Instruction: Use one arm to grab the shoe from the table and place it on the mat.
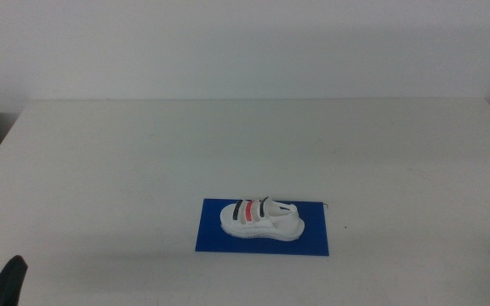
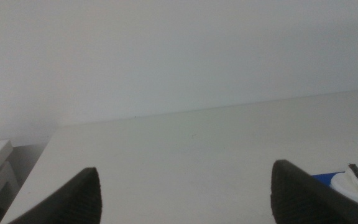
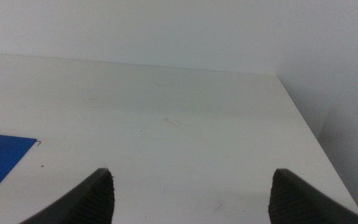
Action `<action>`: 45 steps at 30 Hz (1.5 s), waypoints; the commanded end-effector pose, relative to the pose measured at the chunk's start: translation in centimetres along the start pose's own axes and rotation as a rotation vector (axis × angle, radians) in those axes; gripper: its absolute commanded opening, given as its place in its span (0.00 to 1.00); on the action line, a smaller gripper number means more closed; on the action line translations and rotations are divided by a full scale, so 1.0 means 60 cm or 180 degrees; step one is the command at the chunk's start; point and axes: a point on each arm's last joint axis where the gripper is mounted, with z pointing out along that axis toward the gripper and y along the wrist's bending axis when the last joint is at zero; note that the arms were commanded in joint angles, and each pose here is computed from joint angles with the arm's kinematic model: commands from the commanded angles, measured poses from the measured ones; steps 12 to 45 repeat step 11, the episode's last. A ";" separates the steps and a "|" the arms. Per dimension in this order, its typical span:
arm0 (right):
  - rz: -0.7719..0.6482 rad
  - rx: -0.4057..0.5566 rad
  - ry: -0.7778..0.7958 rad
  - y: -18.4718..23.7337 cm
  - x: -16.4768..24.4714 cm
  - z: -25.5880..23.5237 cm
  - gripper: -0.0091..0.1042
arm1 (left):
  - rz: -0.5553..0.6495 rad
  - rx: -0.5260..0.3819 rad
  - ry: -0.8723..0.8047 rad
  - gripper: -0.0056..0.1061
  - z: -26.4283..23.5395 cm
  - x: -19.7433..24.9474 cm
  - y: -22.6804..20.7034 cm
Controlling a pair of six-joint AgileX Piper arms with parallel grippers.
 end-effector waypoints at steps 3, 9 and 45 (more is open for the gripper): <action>-0.0053 0.0026 -0.0309 -0.001 -0.011 -0.003 0.65 | -0.0038 -0.0097 -0.0258 0.89 -0.002 -0.008 0.003; -0.0053 0.0026 -0.0309 -0.001 -0.011 -0.003 0.65 | -0.0030 -0.0260 -0.0253 0.89 -0.002 -0.008 0.007; -0.0053 0.0026 -0.0309 -0.001 -0.011 -0.003 0.65 | -0.0030 -0.0264 -0.0252 0.89 -0.002 -0.008 0.007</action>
